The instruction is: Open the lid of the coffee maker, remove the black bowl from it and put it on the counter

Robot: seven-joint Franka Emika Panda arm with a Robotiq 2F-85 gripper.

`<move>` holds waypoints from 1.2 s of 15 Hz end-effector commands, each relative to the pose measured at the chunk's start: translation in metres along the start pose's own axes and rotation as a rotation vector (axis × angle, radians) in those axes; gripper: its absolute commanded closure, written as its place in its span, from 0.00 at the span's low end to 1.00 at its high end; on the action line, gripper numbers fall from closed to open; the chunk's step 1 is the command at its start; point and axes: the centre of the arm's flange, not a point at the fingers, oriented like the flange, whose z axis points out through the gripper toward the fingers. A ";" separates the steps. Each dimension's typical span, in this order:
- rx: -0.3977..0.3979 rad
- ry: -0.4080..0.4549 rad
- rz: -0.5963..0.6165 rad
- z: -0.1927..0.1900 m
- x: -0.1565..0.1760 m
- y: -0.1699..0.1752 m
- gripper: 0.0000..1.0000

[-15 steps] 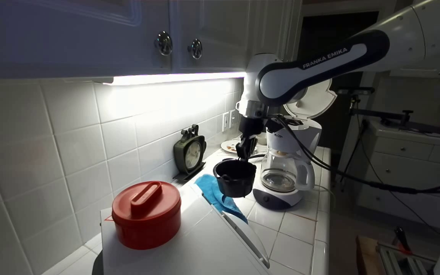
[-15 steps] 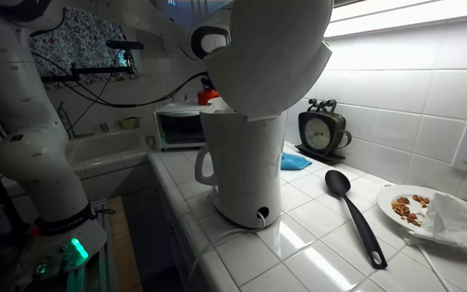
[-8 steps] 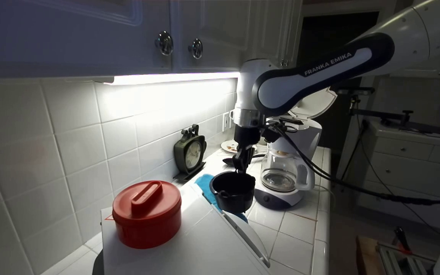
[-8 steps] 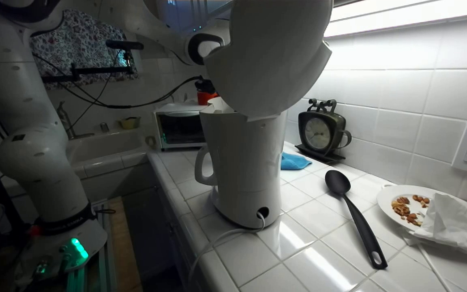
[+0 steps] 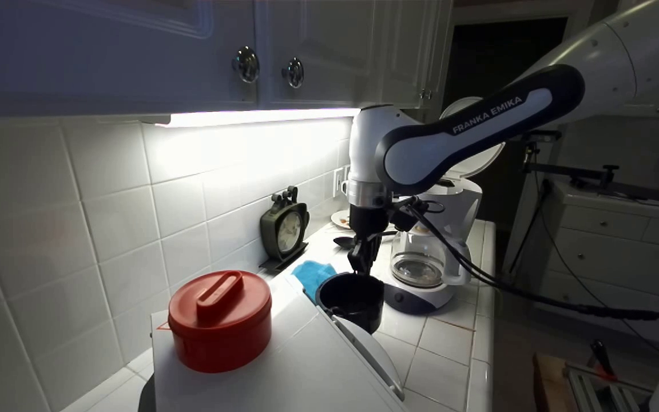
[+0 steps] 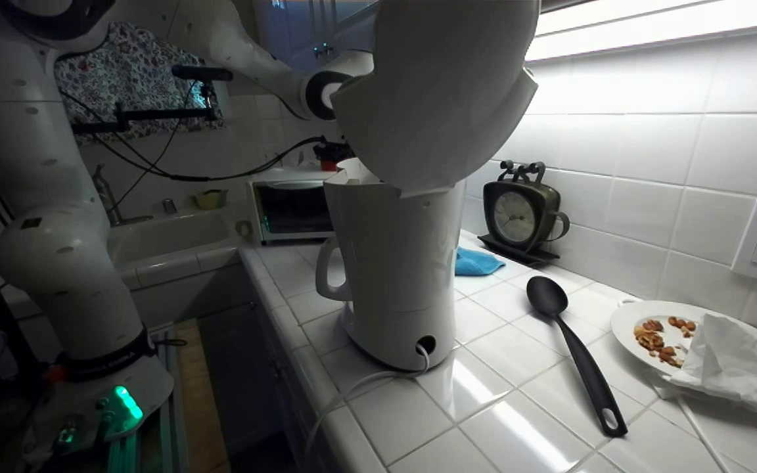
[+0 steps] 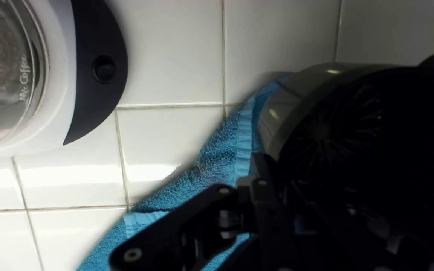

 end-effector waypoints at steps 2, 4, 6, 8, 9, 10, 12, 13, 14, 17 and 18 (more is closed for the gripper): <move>-0.012 -0.012 0.016 0.020 -0.007 0.005 0.97; -0.013 -0.022 0.017 0.022 -0.010 0.006 0.68; -0.019 -0.015 0.017 0.018 -0.012 0.006 0.55; -0.012 -0.007 0.019 0.012 -0.014 0.006 0.41; -0.011 -0.007 0.016 0.010 -0.015 0.005 0.34; -0.001 -0.010 0.019 0.005 -0.017 0.005 0.27; -0.008 0.004 0.022 -0.009 -0.024 0.004 0.12; -0.014 0.015 0.027 -0.019 -0.029 0.004 0.06; -0.013 0.022 0.034 -0.028 -0.032 0.004 0.00; 0.011 0.045 0.070 -0.059 -0.043 0.004 0.00; 0.008 0.052 0.079 -0.069 -0.048 0.004 0.00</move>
